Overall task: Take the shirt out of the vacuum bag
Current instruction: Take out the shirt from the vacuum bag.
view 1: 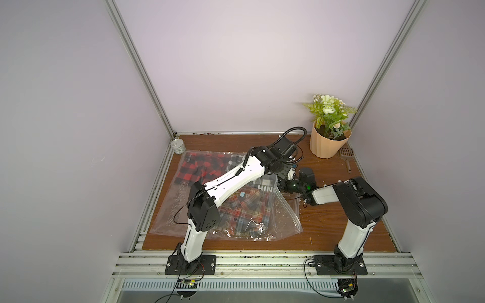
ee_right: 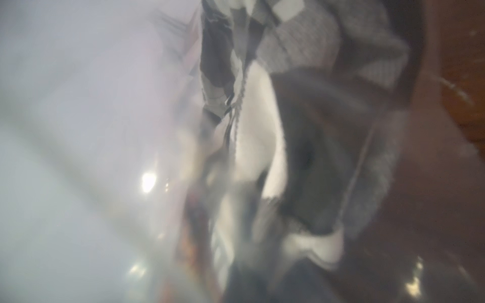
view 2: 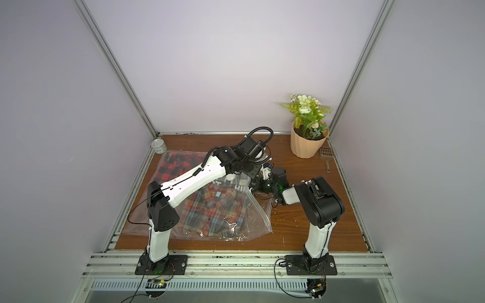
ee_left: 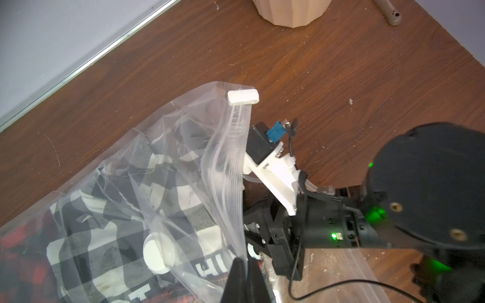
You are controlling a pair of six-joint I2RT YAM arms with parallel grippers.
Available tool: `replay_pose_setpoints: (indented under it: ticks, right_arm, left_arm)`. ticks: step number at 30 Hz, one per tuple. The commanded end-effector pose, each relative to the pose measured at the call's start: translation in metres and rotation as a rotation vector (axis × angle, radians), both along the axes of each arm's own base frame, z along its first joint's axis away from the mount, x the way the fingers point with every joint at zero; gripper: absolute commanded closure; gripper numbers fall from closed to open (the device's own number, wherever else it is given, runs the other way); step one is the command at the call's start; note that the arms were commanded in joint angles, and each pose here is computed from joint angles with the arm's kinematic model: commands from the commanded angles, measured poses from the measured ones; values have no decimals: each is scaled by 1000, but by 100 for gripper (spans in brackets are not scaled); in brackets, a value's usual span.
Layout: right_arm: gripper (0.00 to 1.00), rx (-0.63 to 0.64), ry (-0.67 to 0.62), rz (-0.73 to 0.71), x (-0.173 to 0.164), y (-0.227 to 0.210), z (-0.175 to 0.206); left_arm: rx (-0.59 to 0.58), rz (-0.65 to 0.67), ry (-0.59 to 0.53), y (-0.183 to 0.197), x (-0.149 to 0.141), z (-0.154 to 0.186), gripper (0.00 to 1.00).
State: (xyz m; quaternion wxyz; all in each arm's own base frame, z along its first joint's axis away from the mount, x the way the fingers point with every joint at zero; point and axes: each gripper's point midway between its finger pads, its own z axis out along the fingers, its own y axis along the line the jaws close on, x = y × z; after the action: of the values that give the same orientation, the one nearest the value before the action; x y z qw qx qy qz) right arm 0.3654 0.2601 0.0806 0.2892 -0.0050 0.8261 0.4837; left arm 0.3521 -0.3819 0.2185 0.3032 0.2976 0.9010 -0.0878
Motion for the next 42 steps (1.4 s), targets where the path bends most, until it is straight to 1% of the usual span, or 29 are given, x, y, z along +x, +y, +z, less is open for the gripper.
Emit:
replay_pose_setpoints:
  ticks: [1, 6, 13, 23, 32, 42]
  right_arm:
    - [99, -19, -96, 39, 0, 4, 38]
    - [100, -14, -98, 43, -11, 0, 50]
    - [100, -33, -96, 22, -23, -10, 53]
    - [100, -66, -118, -19, -27, -30, 68]
    - [100, -68, -129, -13, -32, -40, 80]
    - [100, -97, -119, -49, -40, -58, 83]
  left_arm:
    - [12, 21, -33, 12, 8, 9, 99]
    - [25, 36, -31, 14, 17, 1, 100]
    - [30, 44, -40, 11, 26, -1, 100]
    - [48, 57, -32, 18, 35, -10, 100]
    - [63, 68, -20, 21, 42, -20, 99]
    - [71, 77, -18, 26, 49, -23, 99]
